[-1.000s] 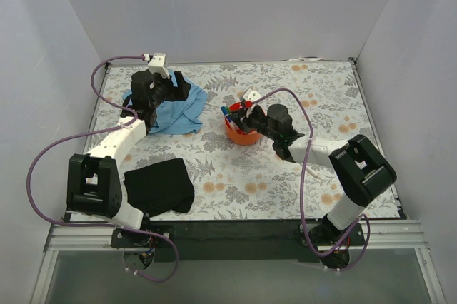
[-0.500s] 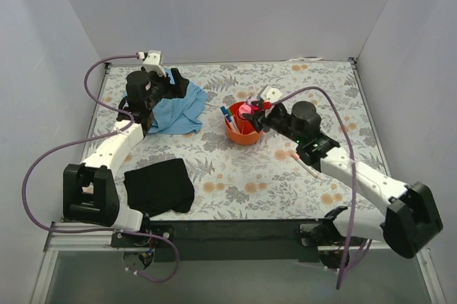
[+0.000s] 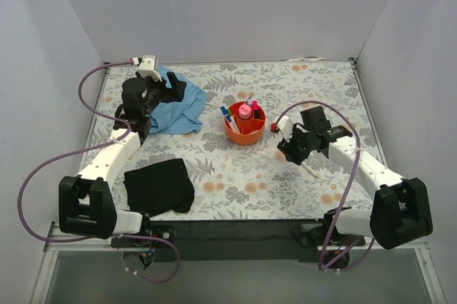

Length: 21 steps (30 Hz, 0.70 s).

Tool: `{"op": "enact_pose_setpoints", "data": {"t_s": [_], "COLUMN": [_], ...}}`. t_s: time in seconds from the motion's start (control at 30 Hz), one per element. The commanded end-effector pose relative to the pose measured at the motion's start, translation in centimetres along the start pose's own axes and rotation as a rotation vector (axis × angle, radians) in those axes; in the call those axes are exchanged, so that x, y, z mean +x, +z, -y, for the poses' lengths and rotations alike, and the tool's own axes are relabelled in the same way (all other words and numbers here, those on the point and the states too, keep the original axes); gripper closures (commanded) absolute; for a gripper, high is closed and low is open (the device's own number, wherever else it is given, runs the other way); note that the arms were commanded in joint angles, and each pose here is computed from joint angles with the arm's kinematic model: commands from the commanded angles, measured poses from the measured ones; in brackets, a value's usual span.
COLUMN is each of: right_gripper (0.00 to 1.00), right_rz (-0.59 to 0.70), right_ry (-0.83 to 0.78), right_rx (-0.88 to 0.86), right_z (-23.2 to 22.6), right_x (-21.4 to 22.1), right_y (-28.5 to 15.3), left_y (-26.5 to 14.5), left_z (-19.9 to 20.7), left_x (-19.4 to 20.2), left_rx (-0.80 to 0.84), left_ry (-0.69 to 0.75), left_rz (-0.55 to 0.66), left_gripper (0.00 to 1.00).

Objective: Sort the stationery into containers
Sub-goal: Pick up the pen from the center of the board.

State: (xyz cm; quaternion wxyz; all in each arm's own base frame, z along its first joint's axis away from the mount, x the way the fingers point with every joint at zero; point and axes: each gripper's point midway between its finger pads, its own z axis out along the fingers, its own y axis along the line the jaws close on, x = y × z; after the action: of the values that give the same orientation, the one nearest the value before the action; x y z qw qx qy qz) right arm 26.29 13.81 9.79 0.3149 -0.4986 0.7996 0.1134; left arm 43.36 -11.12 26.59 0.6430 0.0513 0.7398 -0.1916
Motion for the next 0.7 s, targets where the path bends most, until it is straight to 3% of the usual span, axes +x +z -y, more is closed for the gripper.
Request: {"op": "enact_pose_setpoints", "data": {"t_s": [0.0, 0.27, 0.67], "right_gripper": [0.42, 0.43, 0.44], "right_rz": [-0.111, -0.207, -0.204], "right_ry": [-0.015, -0.021, 0.079], "right_rx": [-0.131, -0.141, 0.015], "right_z": [-2.4, -2.9, 2.3], "right_x": [3.2, 6.4, 6.2], "right_y": [-0.4, 0.8, 1.6], "left_y": [-0.6, -1.0, -0.8], "left_z": [0.4, 0.1, 0.1], "left_x": [-1.7, -1.5, -0.5], "left_rx": [0.010, -0.007, 0.005], "left_ry": [0.002, 0.017, 0.007], "left_rz": [0.045, 0.040, 0.013], "left_gripper": [0.24, 0.24, 0.24]}}
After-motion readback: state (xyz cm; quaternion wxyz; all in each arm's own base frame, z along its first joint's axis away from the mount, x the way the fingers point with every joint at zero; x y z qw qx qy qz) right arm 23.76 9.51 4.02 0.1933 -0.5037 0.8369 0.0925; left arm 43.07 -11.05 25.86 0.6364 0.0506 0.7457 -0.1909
